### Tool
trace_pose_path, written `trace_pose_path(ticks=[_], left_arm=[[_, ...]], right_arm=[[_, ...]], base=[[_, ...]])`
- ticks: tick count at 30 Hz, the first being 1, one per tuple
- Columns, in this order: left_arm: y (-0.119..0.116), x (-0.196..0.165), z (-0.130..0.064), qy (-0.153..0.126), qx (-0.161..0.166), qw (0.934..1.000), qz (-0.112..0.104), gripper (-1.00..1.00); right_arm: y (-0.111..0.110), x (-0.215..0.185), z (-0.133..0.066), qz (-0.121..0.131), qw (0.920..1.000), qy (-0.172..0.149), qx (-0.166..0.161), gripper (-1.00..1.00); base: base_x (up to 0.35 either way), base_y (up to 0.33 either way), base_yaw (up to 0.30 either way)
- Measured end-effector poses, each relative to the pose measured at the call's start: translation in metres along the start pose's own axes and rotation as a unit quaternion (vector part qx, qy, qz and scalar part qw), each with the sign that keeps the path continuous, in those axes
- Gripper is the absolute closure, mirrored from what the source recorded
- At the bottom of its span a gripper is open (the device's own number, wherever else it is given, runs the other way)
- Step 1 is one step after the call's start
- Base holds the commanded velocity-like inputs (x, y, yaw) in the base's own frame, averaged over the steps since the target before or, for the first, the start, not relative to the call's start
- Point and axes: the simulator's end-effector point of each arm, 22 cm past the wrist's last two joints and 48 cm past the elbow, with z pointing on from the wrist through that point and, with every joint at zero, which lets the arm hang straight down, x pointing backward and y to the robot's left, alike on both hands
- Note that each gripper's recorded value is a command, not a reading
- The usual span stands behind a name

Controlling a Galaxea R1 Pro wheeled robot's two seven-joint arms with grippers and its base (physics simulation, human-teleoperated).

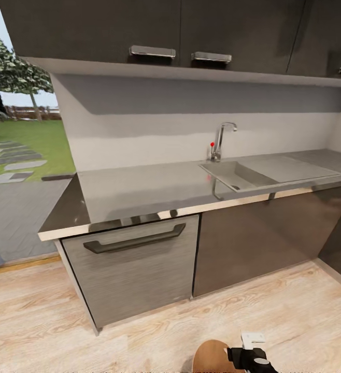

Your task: Put the three can of soda from the living room inside the tash can in the kitchen.

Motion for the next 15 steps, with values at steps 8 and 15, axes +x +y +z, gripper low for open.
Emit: trace_pose_path(ticks=[8, 15], left_arm=[[0.012, 0.015, 0.002, 0.002, -0.001, 1.0000, -0.006, -1.00], [0.019, 0.025, 0.003, 0.002, -0.001, 1.0000, -0.009, -1.00]], right_arm=[[0.002, 0.017, 0.014, -0.001, 1.0000, 0.006, 0.000, -1.00], [0.003, 0.026, 0.023, -0.001, 1.0000, 0.009, 0.000, -1.00]], base=[[0.000, 0.000, 0.000], [0.000, 0.000, 0.000]])
